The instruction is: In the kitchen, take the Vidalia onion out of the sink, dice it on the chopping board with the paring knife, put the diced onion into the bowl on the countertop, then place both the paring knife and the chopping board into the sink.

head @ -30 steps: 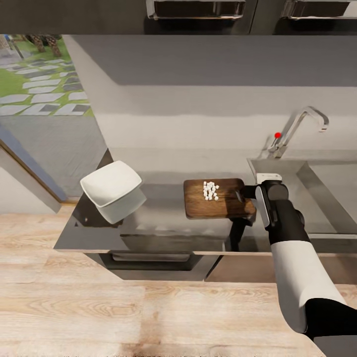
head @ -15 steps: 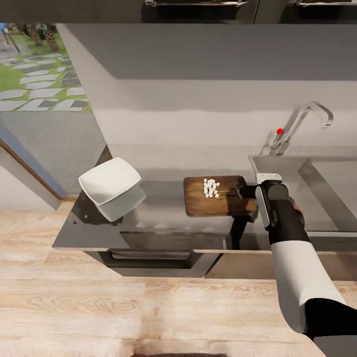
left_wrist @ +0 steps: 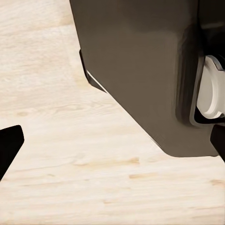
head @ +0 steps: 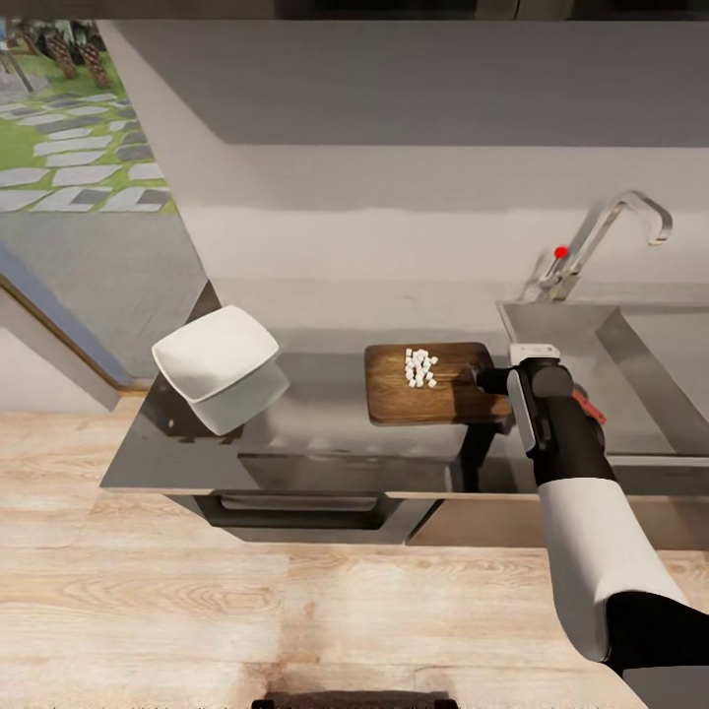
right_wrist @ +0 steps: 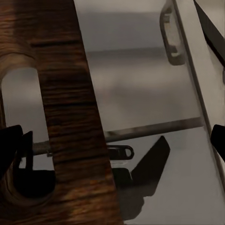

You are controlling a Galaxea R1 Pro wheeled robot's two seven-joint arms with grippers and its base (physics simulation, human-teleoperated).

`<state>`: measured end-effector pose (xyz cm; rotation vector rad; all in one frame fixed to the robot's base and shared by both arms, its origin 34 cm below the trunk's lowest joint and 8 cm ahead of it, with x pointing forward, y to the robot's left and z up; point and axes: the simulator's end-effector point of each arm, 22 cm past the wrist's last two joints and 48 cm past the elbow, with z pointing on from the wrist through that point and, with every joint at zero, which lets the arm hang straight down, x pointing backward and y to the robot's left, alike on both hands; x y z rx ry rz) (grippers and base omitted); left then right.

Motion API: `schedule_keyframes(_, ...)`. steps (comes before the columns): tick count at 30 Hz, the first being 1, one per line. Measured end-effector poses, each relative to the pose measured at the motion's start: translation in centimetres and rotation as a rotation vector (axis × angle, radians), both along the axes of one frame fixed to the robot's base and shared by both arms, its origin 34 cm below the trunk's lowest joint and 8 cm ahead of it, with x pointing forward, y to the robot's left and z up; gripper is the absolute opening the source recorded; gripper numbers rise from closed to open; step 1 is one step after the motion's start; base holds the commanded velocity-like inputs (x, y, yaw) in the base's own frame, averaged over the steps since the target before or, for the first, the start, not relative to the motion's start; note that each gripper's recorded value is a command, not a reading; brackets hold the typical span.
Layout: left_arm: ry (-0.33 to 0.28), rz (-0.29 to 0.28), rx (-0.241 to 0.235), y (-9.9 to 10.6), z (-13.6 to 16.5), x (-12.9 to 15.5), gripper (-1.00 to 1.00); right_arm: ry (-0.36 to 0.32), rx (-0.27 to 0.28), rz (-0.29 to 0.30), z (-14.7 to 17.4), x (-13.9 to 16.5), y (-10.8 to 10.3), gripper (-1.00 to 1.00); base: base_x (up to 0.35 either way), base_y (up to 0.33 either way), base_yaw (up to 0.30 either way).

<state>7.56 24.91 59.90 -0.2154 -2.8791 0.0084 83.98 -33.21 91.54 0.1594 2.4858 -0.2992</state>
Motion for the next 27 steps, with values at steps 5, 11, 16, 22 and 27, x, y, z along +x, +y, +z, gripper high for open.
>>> schedule_keyframes(5,0.007,0.000,0.000,-0.01,0.02,-0.28,1.00,0.006,0.005,-0.001,-0.54,-0.06,-0.03,1.00,0.000,0.000,0.000)
schedule_keyframes(11,0.008,0.000,0.000,-0.02,0.03,-0.31,1.00,0.007,0.006,-0.001,-0.60,-0.07,-0.02,1.00,0.000,0.000,0.000)
schedule_keyframes(16,0.008,0.000,0.000,-0.02,0.03,-0.32,1.00,0.007,0.004,0.000,-0.60,-0.06,0.01,1.00,0.000,0.000,0.000)
schedule_keyframes(22,0.008,0.000,0.002,0.15,0.04,-0.34,1.00,0.007,-0.003,-0.001,-0.56,-0.07,-0.21,1.00,0.000,0.000,0.000)
schedule_keyframes(27,0.013,-0.002,0.005,0.35,0.11,-0.56,1.00,0.008,-0.006,-0.003,-0.54,-0.09,-0.39,1.00,0.000,0.000,0.000)
